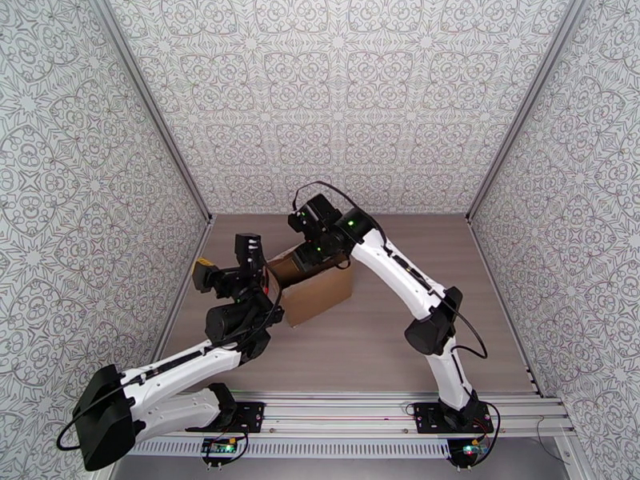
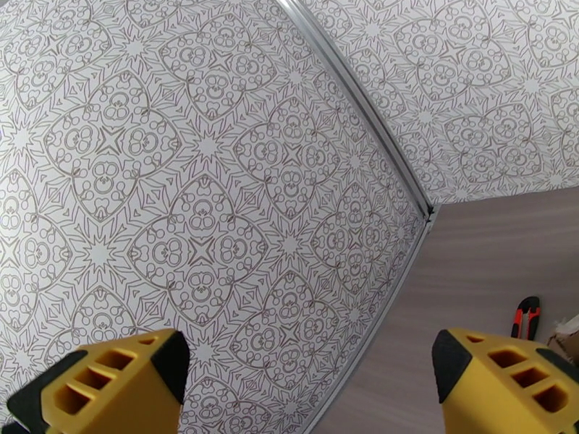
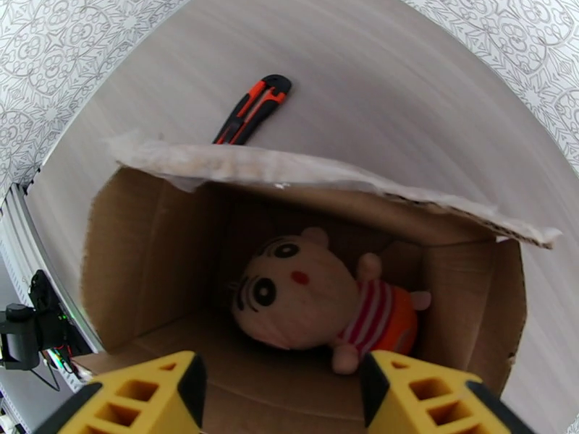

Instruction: Unpack the express box

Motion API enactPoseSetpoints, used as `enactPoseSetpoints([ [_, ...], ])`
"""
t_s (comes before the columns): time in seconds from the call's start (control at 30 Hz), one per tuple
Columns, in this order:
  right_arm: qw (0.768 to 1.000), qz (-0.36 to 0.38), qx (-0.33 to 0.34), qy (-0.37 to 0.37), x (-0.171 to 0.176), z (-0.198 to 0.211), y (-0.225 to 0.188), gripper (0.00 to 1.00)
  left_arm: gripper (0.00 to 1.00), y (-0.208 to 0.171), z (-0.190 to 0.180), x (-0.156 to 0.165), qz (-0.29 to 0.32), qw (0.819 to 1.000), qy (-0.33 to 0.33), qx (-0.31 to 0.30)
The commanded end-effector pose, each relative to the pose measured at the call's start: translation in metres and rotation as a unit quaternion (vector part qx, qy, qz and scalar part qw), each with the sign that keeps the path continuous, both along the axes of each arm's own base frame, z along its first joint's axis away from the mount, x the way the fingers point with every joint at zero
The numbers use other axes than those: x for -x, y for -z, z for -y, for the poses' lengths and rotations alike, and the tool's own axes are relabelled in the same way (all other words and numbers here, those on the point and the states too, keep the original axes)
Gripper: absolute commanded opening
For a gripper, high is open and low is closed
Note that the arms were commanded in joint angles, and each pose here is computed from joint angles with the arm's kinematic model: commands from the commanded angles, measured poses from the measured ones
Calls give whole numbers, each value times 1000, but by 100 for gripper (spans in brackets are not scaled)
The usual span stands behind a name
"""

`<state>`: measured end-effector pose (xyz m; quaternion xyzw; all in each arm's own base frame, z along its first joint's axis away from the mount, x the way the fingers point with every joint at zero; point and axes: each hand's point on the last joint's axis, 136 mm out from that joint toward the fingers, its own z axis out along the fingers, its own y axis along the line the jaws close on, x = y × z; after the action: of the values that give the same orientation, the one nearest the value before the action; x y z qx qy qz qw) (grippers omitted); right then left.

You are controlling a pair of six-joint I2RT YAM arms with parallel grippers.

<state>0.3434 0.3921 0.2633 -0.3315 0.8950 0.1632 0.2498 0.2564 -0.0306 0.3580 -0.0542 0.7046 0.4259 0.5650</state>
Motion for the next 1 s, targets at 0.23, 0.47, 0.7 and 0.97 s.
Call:
enactPoseSetpoints([
  [0.23, 994, -80, 72, 13, 11, 5, 67, 54, 95, 12, -16, 14, -17, 999, -30, 41],
  [0.47, 986, -121, 111, 18, 25, 14, 104, 59, 95, 17, -13, 14, -19, 999, -26, 38],
  [0.7, 987, -113, 110, 26, 24, 14, 132, 79, 95, 17, -21, 20, -14, 999, -29, 44],
  [0.97, 981, -142, 129, 15, 27, 10, 170, 99, 95, 19, -22, 20, -18, 999, -28, 40],
])
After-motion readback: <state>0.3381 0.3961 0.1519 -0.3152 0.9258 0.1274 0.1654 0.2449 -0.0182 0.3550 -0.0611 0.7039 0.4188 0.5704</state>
